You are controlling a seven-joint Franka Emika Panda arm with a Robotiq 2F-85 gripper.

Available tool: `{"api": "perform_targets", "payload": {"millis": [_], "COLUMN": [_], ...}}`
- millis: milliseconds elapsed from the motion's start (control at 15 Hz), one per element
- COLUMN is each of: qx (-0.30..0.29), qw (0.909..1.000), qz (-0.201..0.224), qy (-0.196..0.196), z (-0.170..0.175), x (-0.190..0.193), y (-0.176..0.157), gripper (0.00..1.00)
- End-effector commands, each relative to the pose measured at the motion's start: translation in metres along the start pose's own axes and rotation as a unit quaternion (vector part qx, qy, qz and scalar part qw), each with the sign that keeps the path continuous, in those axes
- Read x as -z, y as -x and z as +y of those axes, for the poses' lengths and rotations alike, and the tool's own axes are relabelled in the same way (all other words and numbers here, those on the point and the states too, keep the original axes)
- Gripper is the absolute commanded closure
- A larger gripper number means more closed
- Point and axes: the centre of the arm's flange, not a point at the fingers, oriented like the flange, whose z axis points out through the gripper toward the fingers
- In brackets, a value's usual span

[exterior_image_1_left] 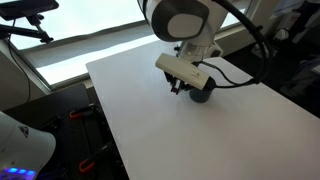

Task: Take the marker from the cup and place it on the table

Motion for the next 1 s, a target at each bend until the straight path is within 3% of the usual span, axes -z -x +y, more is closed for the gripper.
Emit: {"api": "perform_targets", "payload": {"millis": [0,333,933], "qx": [-0.051,-0.106,-0.123], "qw": [0.9969,0.9839,0.9732], "qz": [-0.033,-0.08,-0.089], "qy": [0.05,0.12,0.172], "z": [0.01,0.018,0.022], "x": [-0.02,-0.04,-0.043], "y": [-0.012,-0.017,-0.027], "gripper": [0.95,0.95,0.95]}}
